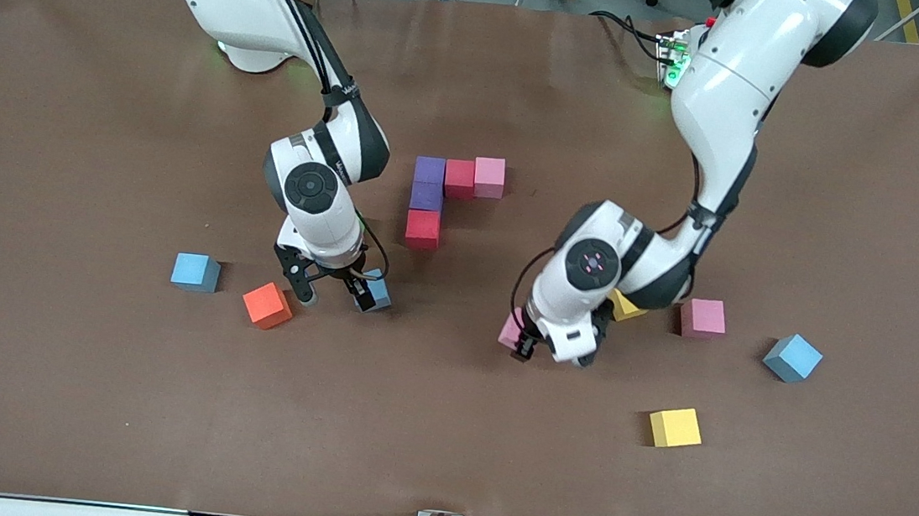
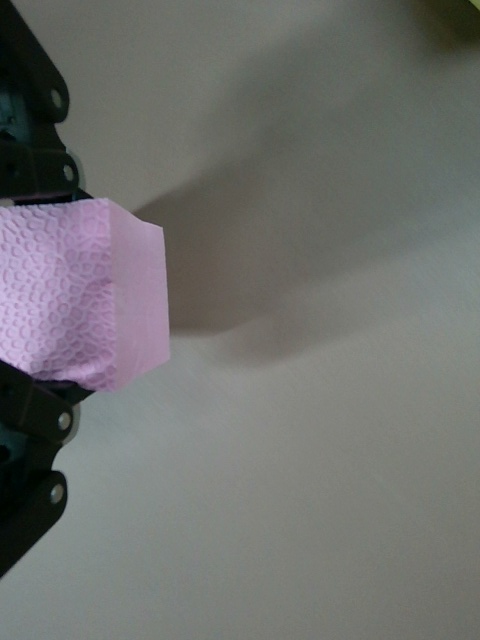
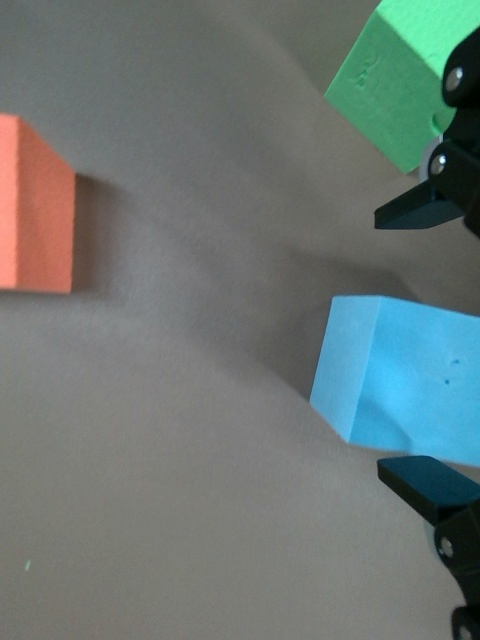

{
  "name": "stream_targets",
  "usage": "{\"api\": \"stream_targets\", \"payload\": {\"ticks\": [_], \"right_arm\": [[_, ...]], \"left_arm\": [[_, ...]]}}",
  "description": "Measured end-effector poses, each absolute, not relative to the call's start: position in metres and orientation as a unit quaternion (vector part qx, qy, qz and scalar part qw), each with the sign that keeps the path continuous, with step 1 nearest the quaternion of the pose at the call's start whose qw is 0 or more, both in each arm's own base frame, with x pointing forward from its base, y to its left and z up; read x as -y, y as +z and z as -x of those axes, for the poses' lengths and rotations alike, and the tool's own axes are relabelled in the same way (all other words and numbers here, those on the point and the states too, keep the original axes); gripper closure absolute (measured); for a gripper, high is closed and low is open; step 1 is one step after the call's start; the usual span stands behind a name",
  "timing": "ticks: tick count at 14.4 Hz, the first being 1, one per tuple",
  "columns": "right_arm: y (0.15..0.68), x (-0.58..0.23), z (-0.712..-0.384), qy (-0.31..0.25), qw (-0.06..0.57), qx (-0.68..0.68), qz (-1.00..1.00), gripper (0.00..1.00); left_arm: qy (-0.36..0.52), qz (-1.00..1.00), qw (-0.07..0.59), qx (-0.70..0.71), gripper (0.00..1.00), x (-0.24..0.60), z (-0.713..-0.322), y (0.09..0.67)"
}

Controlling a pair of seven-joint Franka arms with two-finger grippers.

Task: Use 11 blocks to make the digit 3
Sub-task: 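Carry the pink cube with the left gripper to the red cube cluster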

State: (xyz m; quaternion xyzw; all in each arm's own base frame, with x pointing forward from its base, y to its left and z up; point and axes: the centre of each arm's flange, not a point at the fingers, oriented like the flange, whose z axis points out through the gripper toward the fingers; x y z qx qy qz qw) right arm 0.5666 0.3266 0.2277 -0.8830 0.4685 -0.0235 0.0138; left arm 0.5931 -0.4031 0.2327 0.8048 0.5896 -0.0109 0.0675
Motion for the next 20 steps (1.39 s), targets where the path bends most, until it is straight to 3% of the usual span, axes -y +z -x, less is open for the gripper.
{"api": "stream_targets", "payload": {"ticks": [3, 6, 15, 20], "right_arm": [[0.224, -0.332, -0.573, -0.005, 0.011, -0.482, 0.876, 0.0], [0.225, -0.337, -0.58, 0.001, 0.015, -0.488, 0.873, 0.0], [0.215, -0.339, -0.582, 0.006, 0.008, -0.488, 0.873, 0.0], [0.206, -0.338, -0.581, 0.008, 0.002, -0.486, 0.874, 0.06]], "left_arm": [[-0.012, -0.756, 0.071, -0.651, 0.44, 0.429, -0.527, 0.246], [-0.017, -0.714, 0.06, -0.698, 0.44, 0.447, -0.486, 0.246], [-0.008, -0.675, 0.051, -0.736, 0.44, 0.483, -0.45, 0.221], [0.011, -0.699, 0.058, -0.713, 0.44, 0.509, -0.438, 0.213]]}}
